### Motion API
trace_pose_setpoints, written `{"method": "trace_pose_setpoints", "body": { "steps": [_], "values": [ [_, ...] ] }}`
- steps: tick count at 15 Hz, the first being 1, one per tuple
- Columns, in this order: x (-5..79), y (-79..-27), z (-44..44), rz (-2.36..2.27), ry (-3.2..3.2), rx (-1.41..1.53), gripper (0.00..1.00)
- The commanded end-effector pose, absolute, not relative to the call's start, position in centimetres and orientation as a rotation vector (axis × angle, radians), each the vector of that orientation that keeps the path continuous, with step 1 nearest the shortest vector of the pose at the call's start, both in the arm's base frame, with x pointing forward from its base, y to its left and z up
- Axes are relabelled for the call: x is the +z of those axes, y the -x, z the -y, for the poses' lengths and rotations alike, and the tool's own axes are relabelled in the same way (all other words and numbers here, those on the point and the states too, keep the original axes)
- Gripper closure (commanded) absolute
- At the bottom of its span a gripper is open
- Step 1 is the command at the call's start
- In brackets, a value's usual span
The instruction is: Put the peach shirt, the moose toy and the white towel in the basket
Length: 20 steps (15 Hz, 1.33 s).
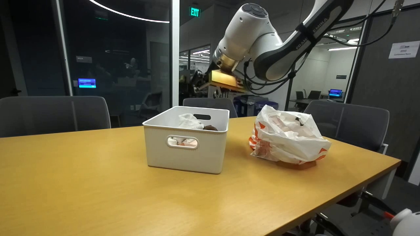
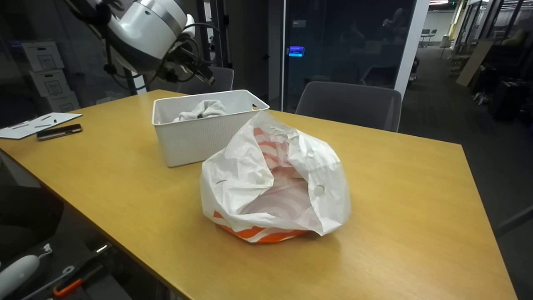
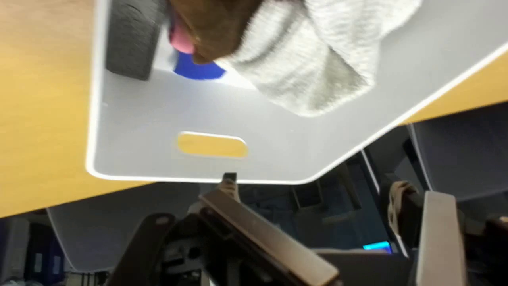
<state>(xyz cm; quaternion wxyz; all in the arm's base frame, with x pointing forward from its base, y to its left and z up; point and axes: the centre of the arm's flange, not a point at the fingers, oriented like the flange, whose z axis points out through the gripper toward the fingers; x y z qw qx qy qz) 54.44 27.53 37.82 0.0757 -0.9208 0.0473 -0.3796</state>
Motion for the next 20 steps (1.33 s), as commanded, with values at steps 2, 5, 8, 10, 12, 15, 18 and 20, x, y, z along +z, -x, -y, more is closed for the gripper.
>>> {"method": "trace_pose_setpoints", "body": {
  "steps": [2,5,8,10,12,15,18,20],
  "values": [
    [39.1,-53.7,-23.5,-0.243,3.051,-0.951,0.00],
    [40.8,-52.6,-20.9,-0.345,3.236,-0.718,0.00],
    [44.9,-51.4,-19.1,-0.453,3.347,-0.475,0.00],
    [48.3,-50.5,-17.6,-0.531,3.368,-0.341,0.00],
    [52.3,-49.6,-16.4,-0.592,3.365,-0.234,0.00],
    [57.7,-48.6,-14.8,-0.658,3.309,-0.119,0.00],
    [57.2,-47.6,-14.7,-0.663,3.300,-0.143,0.00],
    [58.3,-47.4,-14.4,-0.664,3.285,-0.143,0.00]
  ]
}}
